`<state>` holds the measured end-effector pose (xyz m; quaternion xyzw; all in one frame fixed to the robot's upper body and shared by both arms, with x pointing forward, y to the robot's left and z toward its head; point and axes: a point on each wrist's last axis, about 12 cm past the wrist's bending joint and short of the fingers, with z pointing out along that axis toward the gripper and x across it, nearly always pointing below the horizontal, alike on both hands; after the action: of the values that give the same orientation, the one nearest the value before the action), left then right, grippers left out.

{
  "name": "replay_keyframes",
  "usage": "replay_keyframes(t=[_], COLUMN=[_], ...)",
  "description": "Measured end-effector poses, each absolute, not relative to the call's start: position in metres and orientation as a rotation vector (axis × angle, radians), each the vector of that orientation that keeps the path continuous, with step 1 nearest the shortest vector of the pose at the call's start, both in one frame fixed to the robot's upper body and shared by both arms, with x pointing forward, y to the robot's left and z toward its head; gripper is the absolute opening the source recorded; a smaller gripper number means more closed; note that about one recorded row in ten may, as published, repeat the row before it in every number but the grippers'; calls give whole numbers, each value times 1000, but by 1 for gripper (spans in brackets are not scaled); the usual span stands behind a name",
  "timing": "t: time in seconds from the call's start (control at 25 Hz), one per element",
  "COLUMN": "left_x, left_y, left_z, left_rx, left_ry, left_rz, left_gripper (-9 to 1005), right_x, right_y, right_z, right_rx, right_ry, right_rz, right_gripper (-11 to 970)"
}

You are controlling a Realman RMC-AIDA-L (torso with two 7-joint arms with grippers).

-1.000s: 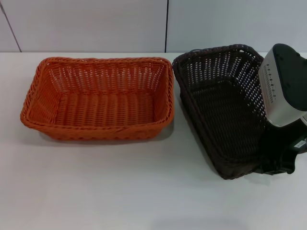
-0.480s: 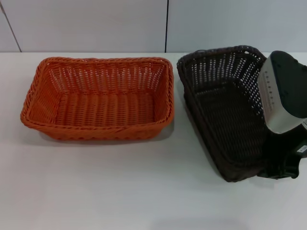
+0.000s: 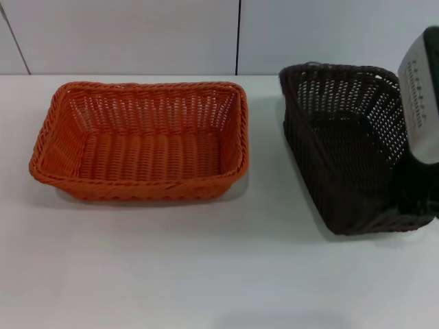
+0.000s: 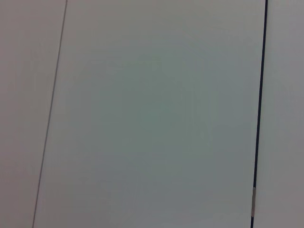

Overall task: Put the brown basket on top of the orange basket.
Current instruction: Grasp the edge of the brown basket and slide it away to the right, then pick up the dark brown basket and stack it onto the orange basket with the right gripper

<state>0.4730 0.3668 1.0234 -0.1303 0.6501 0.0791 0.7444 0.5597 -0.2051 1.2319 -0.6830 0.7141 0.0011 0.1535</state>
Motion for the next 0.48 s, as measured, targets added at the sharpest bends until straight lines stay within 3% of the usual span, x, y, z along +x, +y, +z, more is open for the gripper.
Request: replay_keyframes(t=[0.48], left_x=[472], left_y=[368], left_z=[1022], left_rx=[-282], left_ry=[1427], left_rz=[179], left_gripper=[796], right_x=[548], right_y=[-194], right_z=[1277], right_rx=[-1967], right_ry=[1933], right_rz=[-203], right_gripper=[192])
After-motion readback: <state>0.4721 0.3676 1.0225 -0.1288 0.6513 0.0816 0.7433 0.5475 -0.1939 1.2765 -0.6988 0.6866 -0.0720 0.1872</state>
